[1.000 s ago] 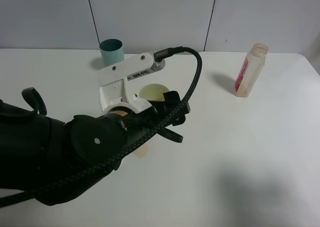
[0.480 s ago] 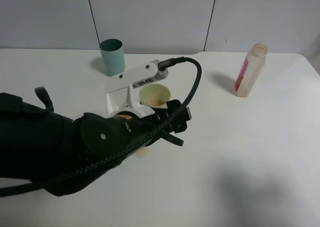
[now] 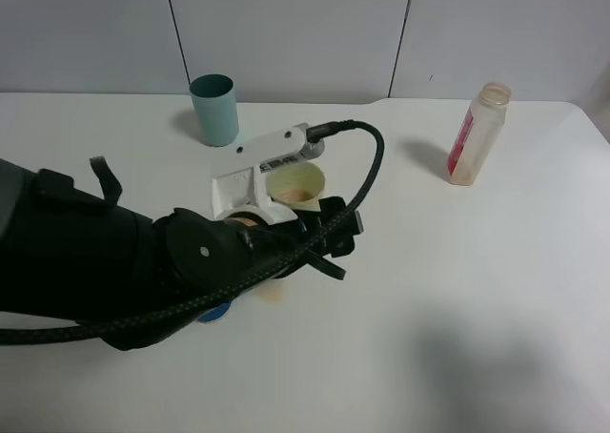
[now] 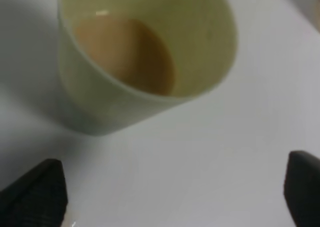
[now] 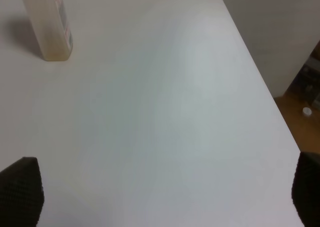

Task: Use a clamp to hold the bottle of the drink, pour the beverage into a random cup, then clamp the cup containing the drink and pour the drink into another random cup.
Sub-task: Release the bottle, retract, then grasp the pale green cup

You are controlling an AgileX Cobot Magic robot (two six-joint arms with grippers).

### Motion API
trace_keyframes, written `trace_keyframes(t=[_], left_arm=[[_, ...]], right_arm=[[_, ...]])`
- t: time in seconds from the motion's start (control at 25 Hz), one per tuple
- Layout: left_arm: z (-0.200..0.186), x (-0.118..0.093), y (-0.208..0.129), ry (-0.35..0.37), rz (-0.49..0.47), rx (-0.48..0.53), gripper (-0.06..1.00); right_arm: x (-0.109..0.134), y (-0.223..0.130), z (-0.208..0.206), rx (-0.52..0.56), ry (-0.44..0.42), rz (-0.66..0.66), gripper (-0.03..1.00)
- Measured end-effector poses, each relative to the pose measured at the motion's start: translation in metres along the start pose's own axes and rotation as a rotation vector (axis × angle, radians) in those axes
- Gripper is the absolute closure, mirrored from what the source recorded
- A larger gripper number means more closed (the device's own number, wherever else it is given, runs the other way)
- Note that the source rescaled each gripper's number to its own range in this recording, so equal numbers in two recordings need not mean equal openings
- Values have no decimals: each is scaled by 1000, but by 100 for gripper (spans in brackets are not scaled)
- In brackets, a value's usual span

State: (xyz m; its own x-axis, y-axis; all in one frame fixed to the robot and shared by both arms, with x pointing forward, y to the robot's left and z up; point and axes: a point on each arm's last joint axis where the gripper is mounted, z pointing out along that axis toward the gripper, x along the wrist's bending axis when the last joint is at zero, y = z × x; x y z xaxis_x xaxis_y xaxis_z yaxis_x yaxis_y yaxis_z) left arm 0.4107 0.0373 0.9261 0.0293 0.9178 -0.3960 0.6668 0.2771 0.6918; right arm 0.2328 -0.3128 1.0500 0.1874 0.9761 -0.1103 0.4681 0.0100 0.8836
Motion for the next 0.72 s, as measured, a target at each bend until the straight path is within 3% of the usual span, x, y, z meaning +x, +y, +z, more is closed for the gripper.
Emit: trace_keyframes(t=[0.72], left_arm=[[8, 1, -6, -3, -2, -6, 21]], right_arm=[[0, 0, 0, 0, 0, 0, -3]])
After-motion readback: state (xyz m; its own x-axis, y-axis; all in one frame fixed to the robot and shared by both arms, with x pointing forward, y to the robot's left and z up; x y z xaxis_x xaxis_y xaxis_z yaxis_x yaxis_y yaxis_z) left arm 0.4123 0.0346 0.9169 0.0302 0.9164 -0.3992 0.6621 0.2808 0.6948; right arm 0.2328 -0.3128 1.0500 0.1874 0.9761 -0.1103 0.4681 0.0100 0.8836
